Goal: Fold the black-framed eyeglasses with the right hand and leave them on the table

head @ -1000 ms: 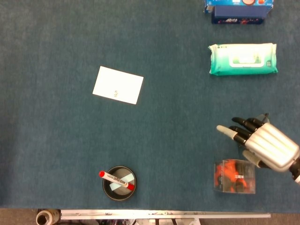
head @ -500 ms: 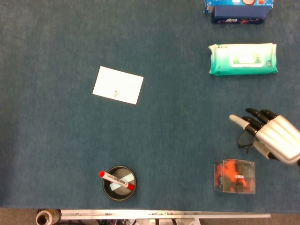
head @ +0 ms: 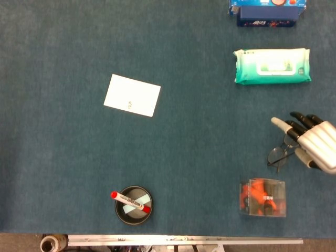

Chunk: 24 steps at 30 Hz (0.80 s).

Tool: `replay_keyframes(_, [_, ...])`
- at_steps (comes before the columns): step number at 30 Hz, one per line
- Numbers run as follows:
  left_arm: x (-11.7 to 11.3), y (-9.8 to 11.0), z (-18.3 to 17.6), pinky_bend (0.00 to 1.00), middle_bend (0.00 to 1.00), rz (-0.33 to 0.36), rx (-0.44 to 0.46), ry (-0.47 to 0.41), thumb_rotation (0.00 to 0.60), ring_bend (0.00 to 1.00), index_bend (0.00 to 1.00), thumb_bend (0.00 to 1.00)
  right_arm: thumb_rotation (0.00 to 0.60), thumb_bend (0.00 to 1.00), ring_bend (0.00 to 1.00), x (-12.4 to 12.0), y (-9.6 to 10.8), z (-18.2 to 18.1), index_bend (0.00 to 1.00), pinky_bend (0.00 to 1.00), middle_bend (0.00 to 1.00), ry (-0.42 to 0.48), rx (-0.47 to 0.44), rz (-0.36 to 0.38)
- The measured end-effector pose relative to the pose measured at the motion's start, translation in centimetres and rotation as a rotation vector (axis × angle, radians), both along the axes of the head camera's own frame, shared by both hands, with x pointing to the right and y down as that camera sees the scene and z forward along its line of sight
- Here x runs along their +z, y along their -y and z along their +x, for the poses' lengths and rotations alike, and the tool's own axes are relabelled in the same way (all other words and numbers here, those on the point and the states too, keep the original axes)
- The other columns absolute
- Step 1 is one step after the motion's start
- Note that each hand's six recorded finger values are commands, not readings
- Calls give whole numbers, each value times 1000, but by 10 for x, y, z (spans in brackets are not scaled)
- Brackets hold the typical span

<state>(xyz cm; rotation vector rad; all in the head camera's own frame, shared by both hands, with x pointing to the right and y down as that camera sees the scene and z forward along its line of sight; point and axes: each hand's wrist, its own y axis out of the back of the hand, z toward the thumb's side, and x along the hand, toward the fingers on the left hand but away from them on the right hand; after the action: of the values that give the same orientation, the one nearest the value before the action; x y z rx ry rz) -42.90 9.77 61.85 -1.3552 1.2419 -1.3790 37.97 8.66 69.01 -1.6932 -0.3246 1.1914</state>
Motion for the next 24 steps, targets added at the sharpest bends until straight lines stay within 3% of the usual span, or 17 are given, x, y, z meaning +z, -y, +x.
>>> replay_keyframes(24, [0, 0, 0, 530, 536, 0, 1, -5, 600, 393, 559, 242, 600, 412, 129, 48, 13, 21, 14, 272, 282, -69, 78, -51])
